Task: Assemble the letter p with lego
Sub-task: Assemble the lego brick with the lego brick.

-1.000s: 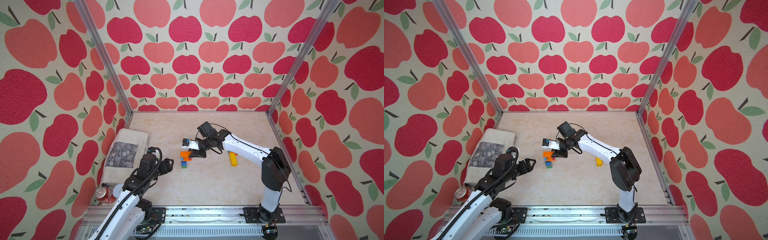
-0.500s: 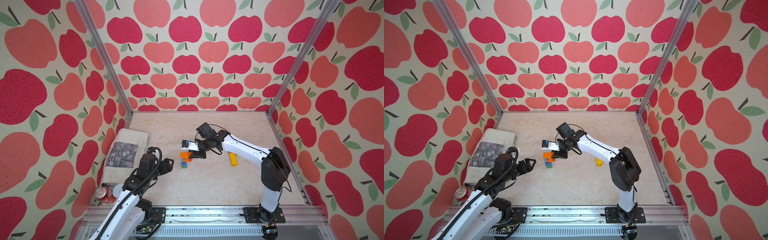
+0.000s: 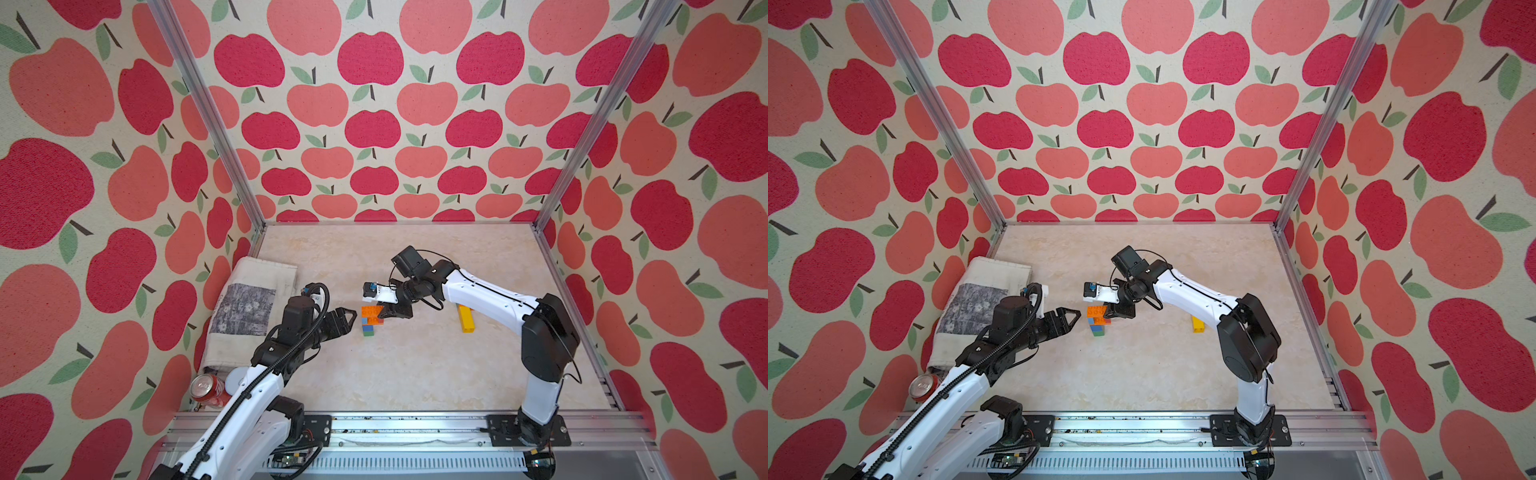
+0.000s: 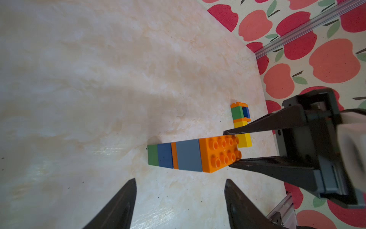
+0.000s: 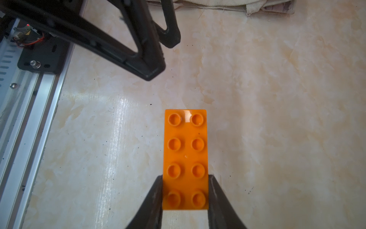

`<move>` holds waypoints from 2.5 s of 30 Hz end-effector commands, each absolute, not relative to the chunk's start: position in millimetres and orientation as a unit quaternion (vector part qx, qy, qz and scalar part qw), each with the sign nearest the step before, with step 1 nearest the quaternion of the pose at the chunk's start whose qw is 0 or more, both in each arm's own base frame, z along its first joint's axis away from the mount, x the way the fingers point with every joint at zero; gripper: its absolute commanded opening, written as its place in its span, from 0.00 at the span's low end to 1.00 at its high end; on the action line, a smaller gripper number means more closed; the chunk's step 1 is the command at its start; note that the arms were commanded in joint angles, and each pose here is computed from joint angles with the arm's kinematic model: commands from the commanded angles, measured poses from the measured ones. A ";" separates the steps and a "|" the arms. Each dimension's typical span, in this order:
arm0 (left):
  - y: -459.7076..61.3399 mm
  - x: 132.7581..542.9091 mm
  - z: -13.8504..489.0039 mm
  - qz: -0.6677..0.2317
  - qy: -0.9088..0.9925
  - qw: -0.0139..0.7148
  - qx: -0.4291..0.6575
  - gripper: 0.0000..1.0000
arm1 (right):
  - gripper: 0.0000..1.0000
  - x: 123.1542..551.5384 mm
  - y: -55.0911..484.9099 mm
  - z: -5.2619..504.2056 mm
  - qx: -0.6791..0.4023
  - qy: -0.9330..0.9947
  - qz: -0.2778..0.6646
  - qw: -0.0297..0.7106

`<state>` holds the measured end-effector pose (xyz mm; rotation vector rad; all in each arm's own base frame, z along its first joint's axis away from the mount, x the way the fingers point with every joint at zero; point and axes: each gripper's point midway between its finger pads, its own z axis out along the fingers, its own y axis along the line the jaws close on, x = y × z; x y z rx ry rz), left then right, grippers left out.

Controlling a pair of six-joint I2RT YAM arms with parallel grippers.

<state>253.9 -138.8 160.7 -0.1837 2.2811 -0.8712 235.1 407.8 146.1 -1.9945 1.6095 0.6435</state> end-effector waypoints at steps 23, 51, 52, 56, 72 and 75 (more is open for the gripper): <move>-173.4 263.5 119.9 -0.394 0.885 0.240 -0.062 0.39 | 0.23 235.5 411.6 143.0 -0.732 0.596 0.228 0.238; -159.2 246.7 80.3 -0.350 0.908 0.215 -0.080 0.33 | 0.66 247.6 427.7 206.4 -0.672 0.608 0.259 0.334; -159.2 246.7 80.2 -0.350 0.908 0.215 -0.080 0.33 | 0.66 248.9 428.5 209.4 -0.669 0.608 0.258 0.341; -159.4 247.6 81.0 -0.350 0.908 0.218 -0.079 0.33 | 0.61 258.9 431.9 204.1 -0.666 0.615 0.239 0.347; -160.5 248.0 73.7 -0.347 0.911 0.206 -0.081 0.32 | 0.58 259.4 434.3 149.4 -0.681 0.634 0.213 0.298; -160.2 249.0 74.4 -0.347 0.911 0.208 -0.081 0.32 | 0.58 257.9 434.9 163.4 -0.678 0.631 0.220 0.307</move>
